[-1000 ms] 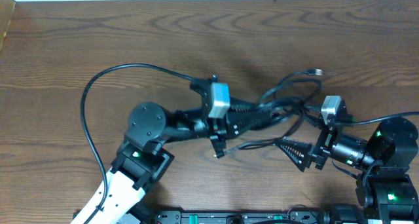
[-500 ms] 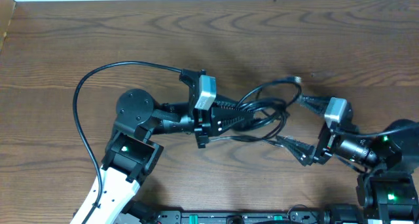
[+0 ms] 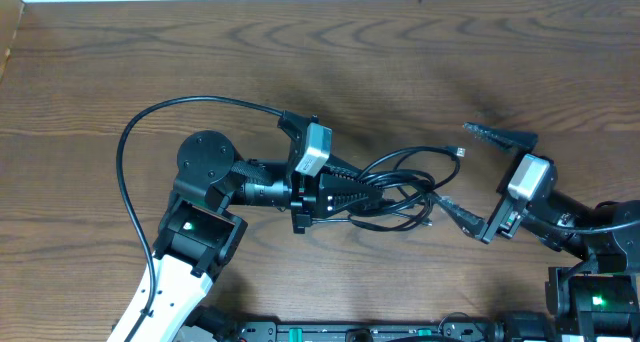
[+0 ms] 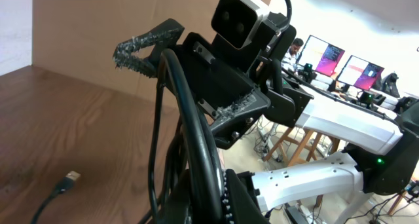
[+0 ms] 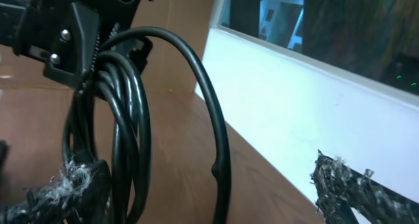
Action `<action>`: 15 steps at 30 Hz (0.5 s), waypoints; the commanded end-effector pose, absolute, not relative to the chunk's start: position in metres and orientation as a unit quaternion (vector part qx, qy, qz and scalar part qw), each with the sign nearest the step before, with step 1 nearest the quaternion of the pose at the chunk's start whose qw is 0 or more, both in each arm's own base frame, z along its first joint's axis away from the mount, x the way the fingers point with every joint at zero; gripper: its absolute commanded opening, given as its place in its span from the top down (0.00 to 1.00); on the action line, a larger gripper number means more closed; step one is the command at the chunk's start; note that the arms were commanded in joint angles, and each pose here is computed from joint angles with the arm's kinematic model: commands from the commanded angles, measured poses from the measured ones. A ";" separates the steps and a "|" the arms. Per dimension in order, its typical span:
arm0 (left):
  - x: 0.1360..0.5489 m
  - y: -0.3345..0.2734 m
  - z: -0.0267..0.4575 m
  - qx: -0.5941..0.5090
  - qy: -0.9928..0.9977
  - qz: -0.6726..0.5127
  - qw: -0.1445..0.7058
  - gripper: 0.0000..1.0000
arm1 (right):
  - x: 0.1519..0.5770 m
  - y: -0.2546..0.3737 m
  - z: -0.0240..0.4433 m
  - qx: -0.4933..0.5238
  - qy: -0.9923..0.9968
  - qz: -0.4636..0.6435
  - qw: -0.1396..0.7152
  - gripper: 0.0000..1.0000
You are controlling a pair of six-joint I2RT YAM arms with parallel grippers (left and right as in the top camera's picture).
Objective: Untangle cables
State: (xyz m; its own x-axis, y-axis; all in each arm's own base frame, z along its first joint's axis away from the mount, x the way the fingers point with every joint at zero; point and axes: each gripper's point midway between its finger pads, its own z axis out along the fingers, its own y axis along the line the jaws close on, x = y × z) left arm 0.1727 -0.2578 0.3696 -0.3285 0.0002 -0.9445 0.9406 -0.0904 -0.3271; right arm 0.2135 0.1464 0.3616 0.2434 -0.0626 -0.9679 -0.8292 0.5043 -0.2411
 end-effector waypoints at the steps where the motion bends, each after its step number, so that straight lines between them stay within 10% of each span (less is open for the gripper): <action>1: 0.168 -0.256 0.382 0.439 0.535 -0.602 0.397 0.92 | 0.219 0.142 0.364 -0.412 0.539 0.246 0.692 0.05; 15: 0.161 -0.263 0.381 0.447 0.530 -0.608 0.387 0.93 | 0.220 0.142 0.365 -0.430 0.524 0.221 0.702 0.03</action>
State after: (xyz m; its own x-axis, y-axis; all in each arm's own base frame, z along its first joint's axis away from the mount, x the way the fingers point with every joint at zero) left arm 0.1658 -0.2629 0.3691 -0.3299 0.0103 -0.9440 0.9372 -0.1166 -0.3288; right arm 0.2158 0.1450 0.3624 0.3295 -0.1181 -0.9367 -0.7901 0.5087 -0.3421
